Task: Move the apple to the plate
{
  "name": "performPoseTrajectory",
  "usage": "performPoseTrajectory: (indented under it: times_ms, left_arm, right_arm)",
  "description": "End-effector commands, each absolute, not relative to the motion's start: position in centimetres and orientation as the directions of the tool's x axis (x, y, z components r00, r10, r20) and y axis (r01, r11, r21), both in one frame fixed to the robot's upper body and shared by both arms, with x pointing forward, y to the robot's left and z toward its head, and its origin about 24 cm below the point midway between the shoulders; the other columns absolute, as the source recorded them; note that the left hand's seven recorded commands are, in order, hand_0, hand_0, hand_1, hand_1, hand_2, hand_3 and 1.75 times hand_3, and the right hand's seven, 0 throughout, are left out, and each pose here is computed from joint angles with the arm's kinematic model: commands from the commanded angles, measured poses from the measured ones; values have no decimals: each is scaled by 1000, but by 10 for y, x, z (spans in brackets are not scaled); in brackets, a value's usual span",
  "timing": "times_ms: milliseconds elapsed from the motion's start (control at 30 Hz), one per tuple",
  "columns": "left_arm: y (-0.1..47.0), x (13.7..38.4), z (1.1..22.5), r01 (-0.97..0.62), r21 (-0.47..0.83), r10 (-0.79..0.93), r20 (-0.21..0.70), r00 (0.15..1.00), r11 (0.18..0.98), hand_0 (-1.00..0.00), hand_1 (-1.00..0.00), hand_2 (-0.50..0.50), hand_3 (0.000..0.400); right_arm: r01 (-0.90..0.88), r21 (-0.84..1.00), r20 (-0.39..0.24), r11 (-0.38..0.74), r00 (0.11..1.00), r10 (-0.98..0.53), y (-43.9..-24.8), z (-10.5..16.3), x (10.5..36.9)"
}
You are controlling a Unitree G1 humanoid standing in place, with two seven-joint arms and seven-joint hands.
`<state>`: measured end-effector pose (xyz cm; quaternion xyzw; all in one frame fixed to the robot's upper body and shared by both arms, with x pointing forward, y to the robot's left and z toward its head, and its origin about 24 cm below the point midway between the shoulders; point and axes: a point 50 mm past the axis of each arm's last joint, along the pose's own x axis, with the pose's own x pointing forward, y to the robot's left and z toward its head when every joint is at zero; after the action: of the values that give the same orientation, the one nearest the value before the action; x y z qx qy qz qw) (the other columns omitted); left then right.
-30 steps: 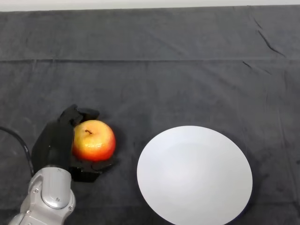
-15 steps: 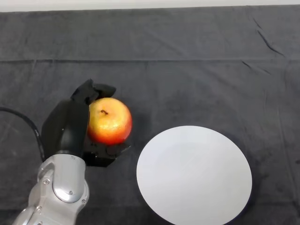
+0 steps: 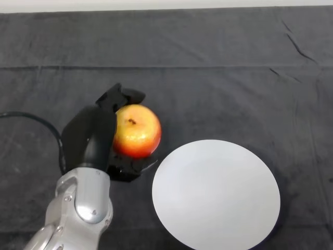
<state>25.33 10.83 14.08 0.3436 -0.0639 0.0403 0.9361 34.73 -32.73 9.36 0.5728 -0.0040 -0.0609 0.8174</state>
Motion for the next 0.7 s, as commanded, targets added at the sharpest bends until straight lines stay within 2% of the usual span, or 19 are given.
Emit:
performPoseTrajectory:
  times_ms: [33, 700]
  left_arm:
    - [102, 258, 146, -124, 648, 13, 174, 985, 752, -1000, -1000, 0, 400]
    - [51, 268, 131, 78, 656, -179, 89, 980, 751, -1000, -1000, 0, 400]
  right_arm:
    - [93, 940, -49, 327, 989, -141, -337, 93, 340]
    - [93, 940, -49, 327, 989, -140, -337, 93, 340]
